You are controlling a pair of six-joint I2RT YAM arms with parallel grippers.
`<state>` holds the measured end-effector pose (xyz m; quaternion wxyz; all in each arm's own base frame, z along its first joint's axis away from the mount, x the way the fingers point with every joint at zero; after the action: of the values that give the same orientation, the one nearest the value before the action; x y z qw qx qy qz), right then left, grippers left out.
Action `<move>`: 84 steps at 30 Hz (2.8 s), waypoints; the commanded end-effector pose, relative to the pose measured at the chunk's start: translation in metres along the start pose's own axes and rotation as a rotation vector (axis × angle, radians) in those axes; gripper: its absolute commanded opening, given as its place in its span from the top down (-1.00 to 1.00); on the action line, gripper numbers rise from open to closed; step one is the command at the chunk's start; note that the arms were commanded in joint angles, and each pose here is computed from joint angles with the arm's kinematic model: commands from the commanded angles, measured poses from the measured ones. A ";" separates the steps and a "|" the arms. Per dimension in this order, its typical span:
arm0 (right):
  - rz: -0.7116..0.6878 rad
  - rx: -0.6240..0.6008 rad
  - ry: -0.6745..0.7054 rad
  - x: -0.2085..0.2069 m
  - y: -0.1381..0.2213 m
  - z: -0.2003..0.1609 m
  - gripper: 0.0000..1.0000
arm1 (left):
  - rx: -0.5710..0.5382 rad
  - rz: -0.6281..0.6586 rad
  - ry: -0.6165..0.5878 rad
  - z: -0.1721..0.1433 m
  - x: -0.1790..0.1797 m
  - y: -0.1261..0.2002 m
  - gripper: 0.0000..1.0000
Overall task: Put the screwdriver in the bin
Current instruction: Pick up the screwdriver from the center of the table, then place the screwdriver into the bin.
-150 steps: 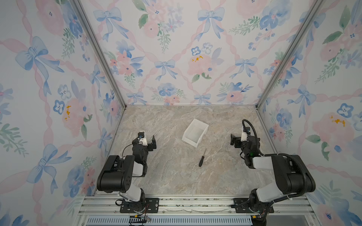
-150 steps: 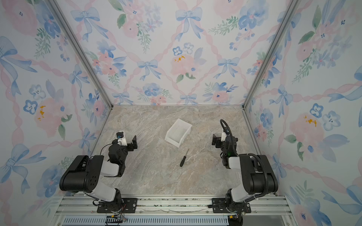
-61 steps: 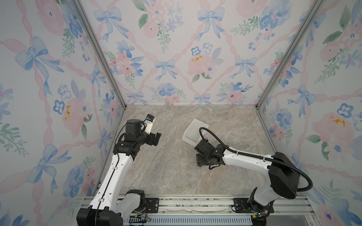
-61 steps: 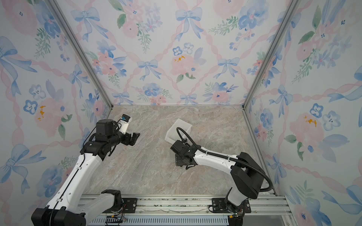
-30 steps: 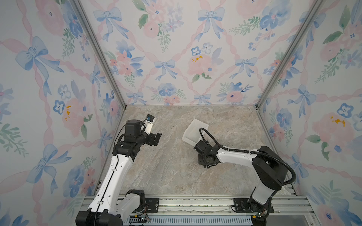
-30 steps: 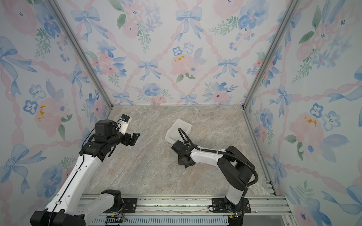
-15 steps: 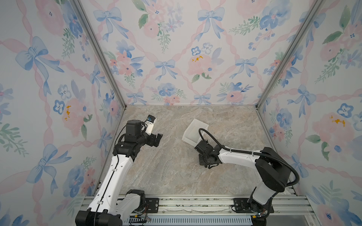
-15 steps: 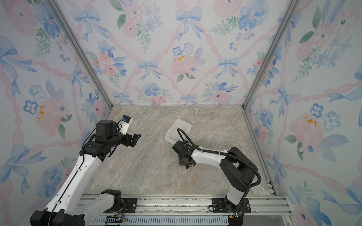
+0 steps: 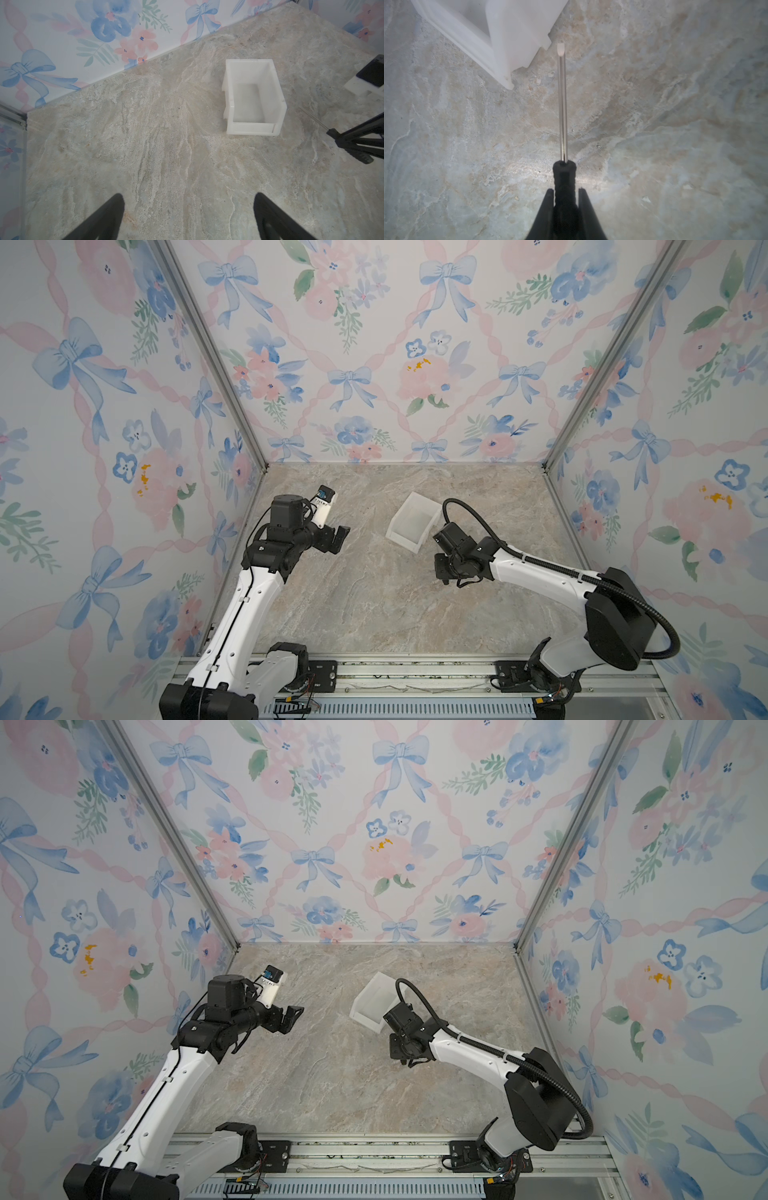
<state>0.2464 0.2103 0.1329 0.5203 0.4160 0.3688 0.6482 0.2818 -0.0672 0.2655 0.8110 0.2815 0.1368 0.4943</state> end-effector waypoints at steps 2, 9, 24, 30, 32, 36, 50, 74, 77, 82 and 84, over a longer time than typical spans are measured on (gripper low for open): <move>0.041 -0.029 0.027 0.004 0.029 0.022 0.66 | 0.002 -0.037 -0.020 0.006 -0.005 -0.002 -0.96; 0.113 -0.094 -0.013 0.016 0.041 0.070 0.65 | 0.000 -0.048 -0.012 0.014 -0.008 -0.005 -0.96; 0.197 -0.157 -0.182 0.049 -0.013 0.131 0.62 | -0.007 -0.041 -0.029 0.017 -0.013 -0.003 -0.96; 0.213 -0.201 -0.263 0.054 -0.025 0.146 0.62 | -0.016 -0.046 -0.034 0.020 -0.014 -0.002 -0.96; 0.215 -0.204 -0.285 0.055 -0.029 0.150 0.61 | -0.015 -0.045 -0.035 0.019 -0.014 -0.002 -0.96; 0.212 -0.196 -0.313 0.058 -0.041 0.153 0.61 | -0.019 -0.047 -0.046 0.018 -0.016 0.000 -0.96; 0.126 -0.191 -0.355 0.054 -0.067 0.148 0.58 | -0.011 -0.065 -0.047 0.013 -0.018 -0.001 -0.96; 0.098 -0.146 -0.320 0.070 -0.091 0.147 0.36 | -0.003 -0.075 -0.046 0.009 -0.020 -0.004 -0.96; 0.098 -0.168 -0.296 0.072 -0.080 0.152 0.30 | 0.005 -0.071 -0.041 0.008 -0.019 -0.006 -0.96; 0.112 -0.238 -0.198 0.080 -0.046 0.165 0.09 | 0.033 -0.056 -0.013 0.005 -0.015 -0.013 -0.96; 0.132 -0.275 -0.142 0.082 -0.028 0.171 0.02 | 0.050 -0.044 0.001 0.003 -0.013 -0.017 -0.96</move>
<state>0.4092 0.3015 0.1335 0.5625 0.4591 0.2221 0.6508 0.2881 -0.0853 0.2665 0.8225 0.2888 0.1356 0.4709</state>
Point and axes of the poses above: each gripper's point midway between its finger pads, its own y axis back along the fingers, its own x axis along the line the jaws close on, z = x × y, the point moved 5 cm from there along y, back along the fingers
